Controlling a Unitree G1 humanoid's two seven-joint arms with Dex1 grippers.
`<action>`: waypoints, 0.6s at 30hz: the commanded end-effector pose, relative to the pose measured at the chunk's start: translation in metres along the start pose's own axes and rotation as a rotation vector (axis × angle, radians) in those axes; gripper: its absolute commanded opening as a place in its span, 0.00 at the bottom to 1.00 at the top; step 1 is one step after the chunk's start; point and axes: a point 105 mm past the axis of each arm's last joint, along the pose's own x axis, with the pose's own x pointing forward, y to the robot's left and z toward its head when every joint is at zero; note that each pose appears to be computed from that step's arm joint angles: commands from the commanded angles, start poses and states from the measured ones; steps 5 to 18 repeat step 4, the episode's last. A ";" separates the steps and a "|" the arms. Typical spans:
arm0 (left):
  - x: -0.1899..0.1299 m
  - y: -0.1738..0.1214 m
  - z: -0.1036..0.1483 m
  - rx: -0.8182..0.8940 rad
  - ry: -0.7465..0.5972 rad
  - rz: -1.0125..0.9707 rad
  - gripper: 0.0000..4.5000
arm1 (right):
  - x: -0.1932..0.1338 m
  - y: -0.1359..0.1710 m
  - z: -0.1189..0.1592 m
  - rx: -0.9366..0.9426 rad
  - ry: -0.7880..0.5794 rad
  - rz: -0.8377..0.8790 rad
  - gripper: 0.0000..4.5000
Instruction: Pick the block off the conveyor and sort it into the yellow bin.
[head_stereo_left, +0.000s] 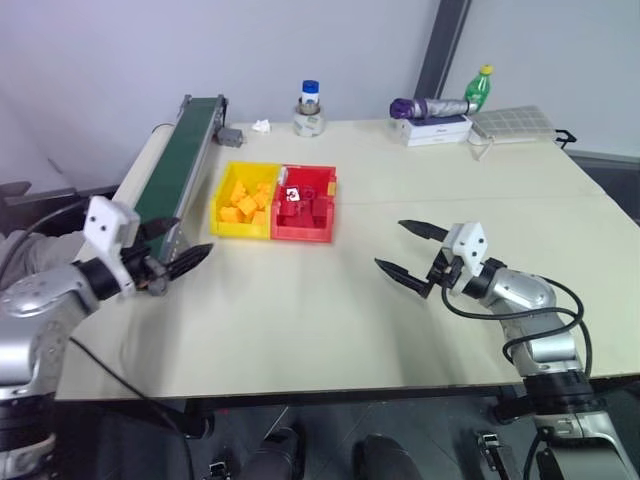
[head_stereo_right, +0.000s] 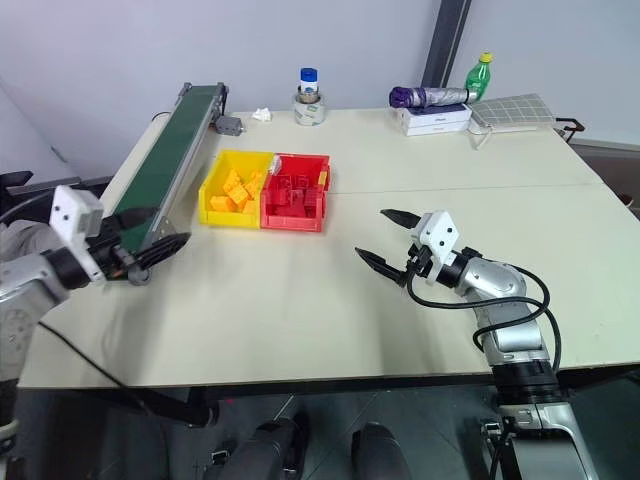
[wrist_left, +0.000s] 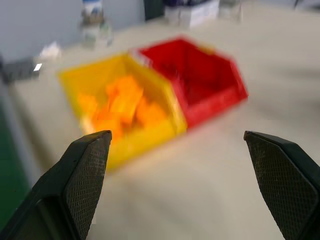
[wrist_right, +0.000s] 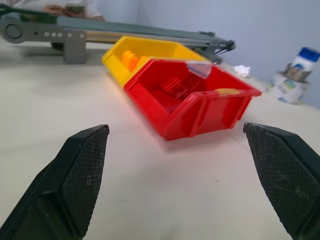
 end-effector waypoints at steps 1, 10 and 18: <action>-0.025 0.020 0.013 0.040 -0.023 0.087 0.99 | 0.000 -0.010 0.014 -0.065 -0.038 0.004 1.00; -0.042 0.031 0.005 0.037 -0.027 0.142 0.99 | 0.001 -0.009 0.013 -0.068 -0.038 0.014 1.00; -0.042 0.031 0.005 0.037 -0.027 0.142 0.99 | 0.001 -0.009 0.013 -0.068 -0.038 0.014 1.00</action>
